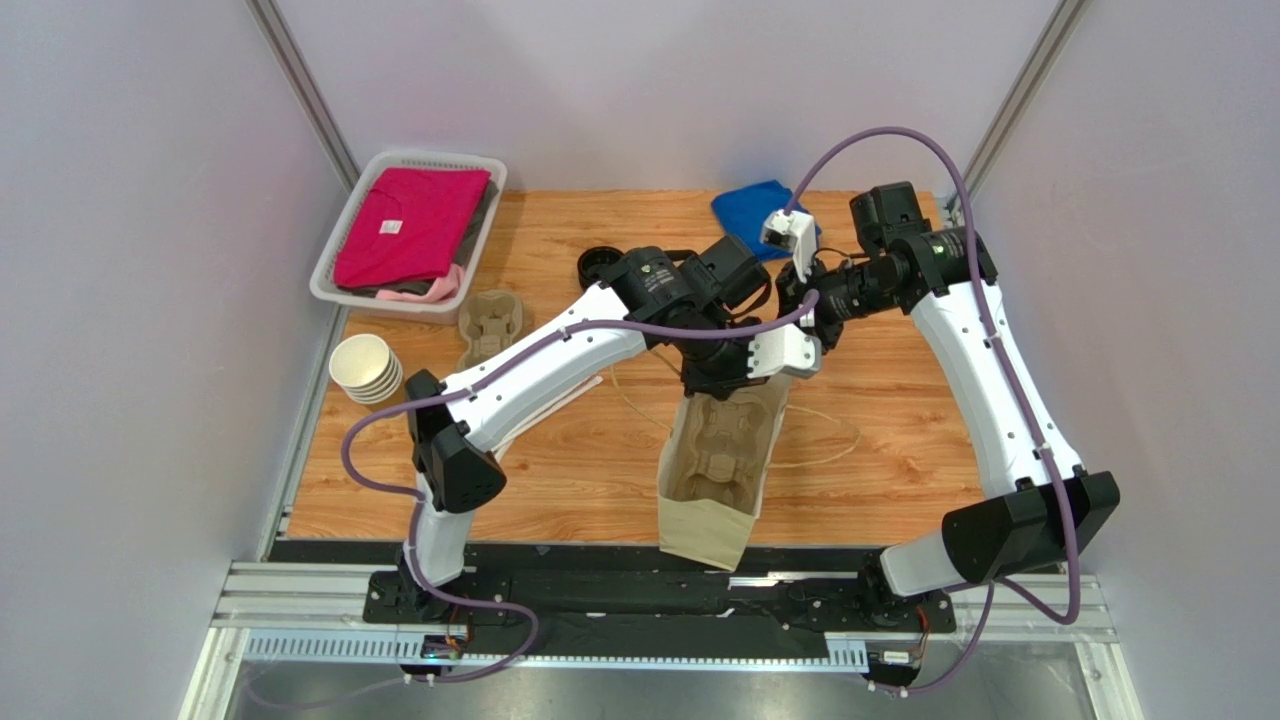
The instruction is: Pack the takeout coffee
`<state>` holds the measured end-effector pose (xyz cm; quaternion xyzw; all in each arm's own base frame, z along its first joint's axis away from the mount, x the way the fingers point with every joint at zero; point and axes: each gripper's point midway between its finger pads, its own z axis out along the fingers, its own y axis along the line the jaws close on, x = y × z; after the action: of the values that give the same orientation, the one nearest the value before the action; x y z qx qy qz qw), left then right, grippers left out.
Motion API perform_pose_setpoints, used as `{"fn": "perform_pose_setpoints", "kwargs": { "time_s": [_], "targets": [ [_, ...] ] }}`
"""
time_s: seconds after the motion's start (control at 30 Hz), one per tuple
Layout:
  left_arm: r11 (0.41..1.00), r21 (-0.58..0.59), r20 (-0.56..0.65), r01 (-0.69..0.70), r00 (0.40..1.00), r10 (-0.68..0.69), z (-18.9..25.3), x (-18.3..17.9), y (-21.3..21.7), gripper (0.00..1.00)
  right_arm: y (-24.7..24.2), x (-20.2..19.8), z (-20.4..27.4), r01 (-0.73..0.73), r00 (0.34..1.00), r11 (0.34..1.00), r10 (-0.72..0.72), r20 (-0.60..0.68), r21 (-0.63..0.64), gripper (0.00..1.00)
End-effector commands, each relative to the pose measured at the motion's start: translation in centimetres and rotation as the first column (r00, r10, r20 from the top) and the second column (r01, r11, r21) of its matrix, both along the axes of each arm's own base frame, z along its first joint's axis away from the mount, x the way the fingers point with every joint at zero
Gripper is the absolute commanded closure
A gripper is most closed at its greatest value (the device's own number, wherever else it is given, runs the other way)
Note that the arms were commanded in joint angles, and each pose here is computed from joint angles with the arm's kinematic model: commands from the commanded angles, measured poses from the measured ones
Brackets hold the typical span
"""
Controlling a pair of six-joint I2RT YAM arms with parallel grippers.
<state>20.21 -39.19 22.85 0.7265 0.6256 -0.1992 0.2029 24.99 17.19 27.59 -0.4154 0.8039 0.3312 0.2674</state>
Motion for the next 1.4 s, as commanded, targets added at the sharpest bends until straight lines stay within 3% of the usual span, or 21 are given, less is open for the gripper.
{"fn": "perform_pose_setpoints", "kwargs": {
  "time_s": [0.0,0.37,0.6,0.67,0.73,0.77,0.87,1.2,1.33,1.37],
  "targets": [
    [0.988,-0.152,0.029,-0.006,1.0,0.011,4.7,-1.0,-0.9,1.0,0.5,0.1,1.0,-0.047,0.995,0.998,0.044,0.089,0.032,1.0],
    [0.997,-0.063,-0.089,-0.036,0.996,0.031,0.2,-1.9,-0.9,1.0,0.5,-0.6,1.0,-0.081,0.989,0.996,0.075,0.129,0.04,1.0],
    [0.998,-0.054,-0.07,-0.042,0.997,0.039,-0.4,-1.5,-0.5,0.99,0.6,-0.5,0.9,-0.089,0.989,0.995,0.083,0.126,0.043,1.0],
    [0.998,-0.052,-0.069,-0.043,0.997,0.039,-0.4,-1.4,-0.6,0.93,0.6,-0.5,0.9,-0.091,0.989,0.995,0.084,0.124,0.046,1.0],
    [0.997,-0.053,-0.058,-0.049,0.997,0.046,-0.2,-1.2,-0.6,0.81,0.6,-0.6,0.7,-0.091,0.989,0.995,0.086,0.12,0.043,1.0],
    [0.997,-0.055,-0.054,-0.053,0.997,0.05,0.0,-1.1,-0.6,0.7,0.5,-0.6,0.7,-0.09,0.989,0.995,0.085,0.118,0.04,1.0],
    [0.994,-0.092,-0.018,-0.065,0.998,0.064,1.6,-0.5,-0.6,0.56,0.5,-0.8,0.7,-0.099,0.988,0.994,0.093,0.123,0.039,1.0],
    [0.969,-0.235,0.079,-0.072,0.993,0.093,8.2,-0.1,-0.5,0.47,0.4,-0.7,0.6,-0.098,0.988,0.995,0.093,0.127,0.03,1.0],
    [0.937,-0.346,0.123,-0.053,0.987,0.101,12.5,-0.5,-0.1,0.33,0.2,-0.5,0.8,-0.09,0.987,0.996,0.086,0.137,0.025,1.0],
    [0.924,-0.38,0.135,-0.047,0.985,0.106,13.6,-0.6,-0.1,0.25,0.2,-0.5,0.9,-0.089,0.986,0.996,0.085,0.142,0.024,1.0]
  ]
}}
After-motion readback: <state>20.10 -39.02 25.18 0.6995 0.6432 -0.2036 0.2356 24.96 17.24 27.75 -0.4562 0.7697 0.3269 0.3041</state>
